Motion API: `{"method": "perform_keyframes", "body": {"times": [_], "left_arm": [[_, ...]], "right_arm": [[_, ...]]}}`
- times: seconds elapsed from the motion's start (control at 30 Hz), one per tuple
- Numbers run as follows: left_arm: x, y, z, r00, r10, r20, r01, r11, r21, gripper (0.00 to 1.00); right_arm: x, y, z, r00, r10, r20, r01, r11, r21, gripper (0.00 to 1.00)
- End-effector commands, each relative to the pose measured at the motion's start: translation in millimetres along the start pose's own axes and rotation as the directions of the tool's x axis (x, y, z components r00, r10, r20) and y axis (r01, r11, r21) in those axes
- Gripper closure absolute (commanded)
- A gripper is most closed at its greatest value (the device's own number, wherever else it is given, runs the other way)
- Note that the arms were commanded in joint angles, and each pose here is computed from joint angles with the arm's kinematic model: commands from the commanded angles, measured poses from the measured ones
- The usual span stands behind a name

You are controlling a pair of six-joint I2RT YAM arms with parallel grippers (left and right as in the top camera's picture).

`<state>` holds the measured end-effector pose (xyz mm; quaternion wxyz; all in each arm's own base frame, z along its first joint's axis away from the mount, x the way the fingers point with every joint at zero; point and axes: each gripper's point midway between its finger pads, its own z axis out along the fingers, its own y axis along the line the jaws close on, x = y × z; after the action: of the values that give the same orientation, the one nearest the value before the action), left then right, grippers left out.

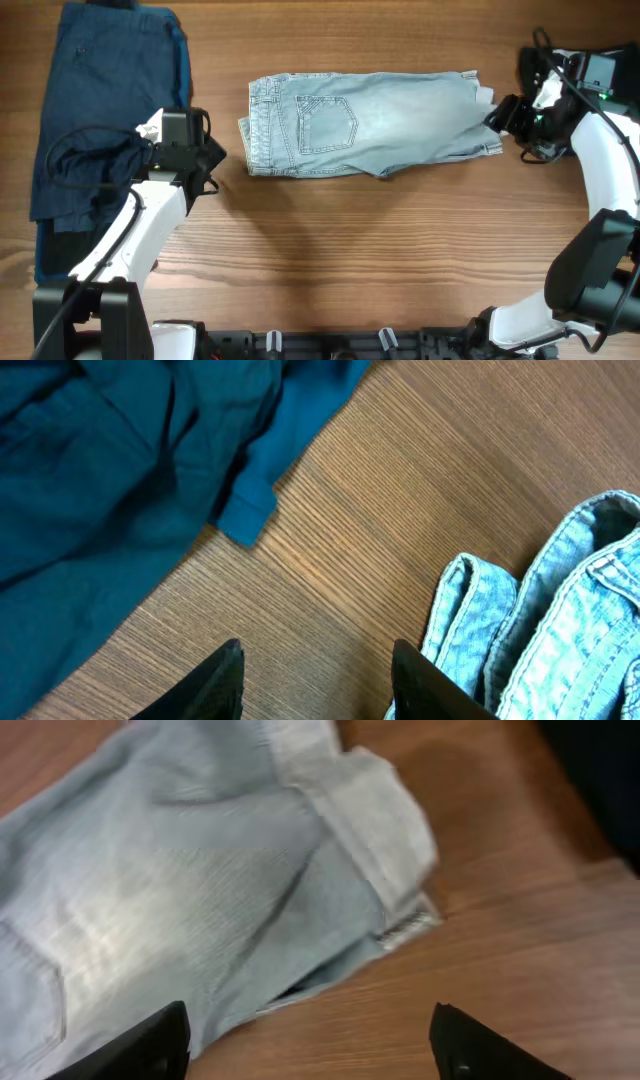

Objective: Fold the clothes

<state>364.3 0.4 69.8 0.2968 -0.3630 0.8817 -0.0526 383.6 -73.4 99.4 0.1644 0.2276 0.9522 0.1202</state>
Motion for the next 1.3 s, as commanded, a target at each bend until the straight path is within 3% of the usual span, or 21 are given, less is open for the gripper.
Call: {"method": "perform_keyframes", "body": {"times": [0.0, 0.17, 0.33, 0.63, 1.0, 1.2, 1.27], "left_arm": [[-3.7, -2.6, -0.7, 1.0, -0.006, 0.009, 0.006, 1.0, 0.009, 0.53], [-3.7, -2.6, -0.7, 1.0, -0.006, 0.009, 0.006, 1.0, 0.009, 0.53], [-3.6, -2.5, -0.7, 1.0, -0.006, 0.008, 0.006, 1.0, 0.008, 0.53], [-3.7, -2.5, -0.7, 1.0, -0.006, 0.009, 0.006, 1.0, 0.008, 0.53], [-3.7, -2.5, -0.7, 1.0, -0.006, 0.009, 0.006, 1.0, 0.008, 0.53], [-3.6, -2.5, -0.7, 1.0, -0.006, 0.008, 0.006, 1.0, 0.008, 0.53], [-3.6, -2.5, -0.7, 1.0, -0.006, 0.008, 0.006, 1.0, 0.008, 0.53]], "right_arm": [[-12.7, -8.6, -2.1, 0.998, 0.035, 0.045, -0.037, 0.998, 0.044, 0.21], [-55.4, 13.1, -7.7, 0.963, -0.159, 0.219, 0.168, 0.986, -0.024, 0.14], [-93.5, 20.2, -12.2, 0.902, -0.227, 0.367, 0.244, 0.97, -0.001, 0.13], [-66.0, 7.3, 72.1, 0.949, -0.248, 0.194, 0.268, 0.96, -0.082, 0.14], [-32.2, 8.3, 123.7, 0.957, -0.283, 0.061, 0.288, 0.95, -0.122, 0.21], [-14.7, 10.7, 148.5, 0.929, -0.371, -0.013, 0.371, 0.925, 0.085, 0.22], [-4.8, 12.5, 157.2, 0.915, -0.4, -0.05, 0.403, 0.904, 0.145, 0.29]]}}
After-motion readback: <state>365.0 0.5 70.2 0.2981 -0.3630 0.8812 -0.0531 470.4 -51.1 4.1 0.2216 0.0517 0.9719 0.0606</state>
